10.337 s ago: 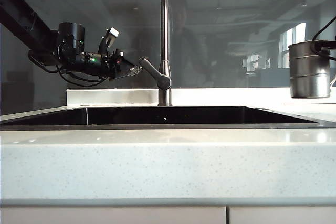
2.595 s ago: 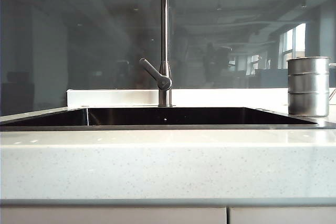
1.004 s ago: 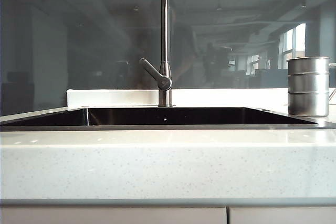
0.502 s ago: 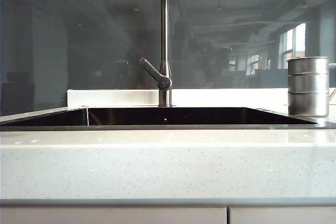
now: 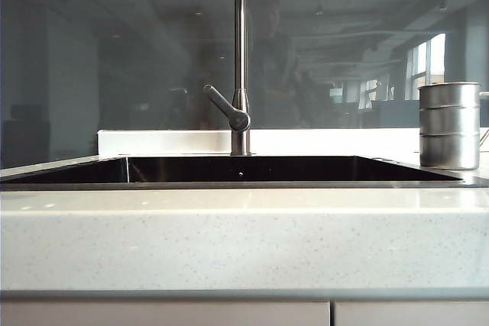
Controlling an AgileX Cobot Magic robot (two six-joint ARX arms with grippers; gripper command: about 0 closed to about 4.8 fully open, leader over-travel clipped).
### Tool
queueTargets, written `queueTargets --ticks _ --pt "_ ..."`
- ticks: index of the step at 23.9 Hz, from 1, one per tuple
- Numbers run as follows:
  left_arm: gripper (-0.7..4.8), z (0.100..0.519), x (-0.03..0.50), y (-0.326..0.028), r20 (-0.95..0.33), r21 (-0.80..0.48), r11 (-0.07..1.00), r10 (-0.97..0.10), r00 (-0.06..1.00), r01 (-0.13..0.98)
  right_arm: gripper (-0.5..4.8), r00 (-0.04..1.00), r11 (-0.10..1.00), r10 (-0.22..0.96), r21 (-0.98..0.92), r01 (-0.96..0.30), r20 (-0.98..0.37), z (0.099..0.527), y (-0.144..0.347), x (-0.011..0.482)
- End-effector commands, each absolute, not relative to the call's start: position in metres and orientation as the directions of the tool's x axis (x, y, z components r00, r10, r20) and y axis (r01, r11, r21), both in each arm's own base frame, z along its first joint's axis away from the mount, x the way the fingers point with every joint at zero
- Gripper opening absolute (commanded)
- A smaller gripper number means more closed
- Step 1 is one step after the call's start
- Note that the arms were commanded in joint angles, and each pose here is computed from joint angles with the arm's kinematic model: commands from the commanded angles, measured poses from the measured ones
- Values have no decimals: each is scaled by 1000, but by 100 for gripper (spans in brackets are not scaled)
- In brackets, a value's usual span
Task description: Pick up the mug next to the sink, go to the faucet to get some water, pour the water into the sink, and finally put the mug back to its place.
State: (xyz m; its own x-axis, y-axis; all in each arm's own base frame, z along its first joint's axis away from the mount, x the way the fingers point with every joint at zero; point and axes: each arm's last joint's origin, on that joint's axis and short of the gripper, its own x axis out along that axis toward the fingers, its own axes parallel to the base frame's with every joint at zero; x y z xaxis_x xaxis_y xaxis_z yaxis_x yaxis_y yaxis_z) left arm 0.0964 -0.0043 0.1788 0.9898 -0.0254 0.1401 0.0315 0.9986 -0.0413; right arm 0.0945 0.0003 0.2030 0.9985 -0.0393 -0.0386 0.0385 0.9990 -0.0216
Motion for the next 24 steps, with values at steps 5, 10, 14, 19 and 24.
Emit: queueTargets --ticks 5,10,14,19,24 --pt "-5 180 96 -4 149 -37 999 -29 988 35 -5 996 997 -65 -24 67 57 187 -2 92" --pt "-5 180 96 -4 148 -37 999 -29 989 35 -5 993 998 -61 -22 63 103 174 -2 97" --pt "-5 180 96 -4 147 -37 999 -29 989 35 -6 992 998 -62 -22 65 113 175 -3 97" --pt "-5 180 96 -4 147 -37 999 -29 989 35 -5 992 998 -54 -25 57 113 175 -4 97" --pt "-5 180 96 -4 147 -37 999 -29 989 35 -5 992 998 -57 -25 61 111 175 -4 97"
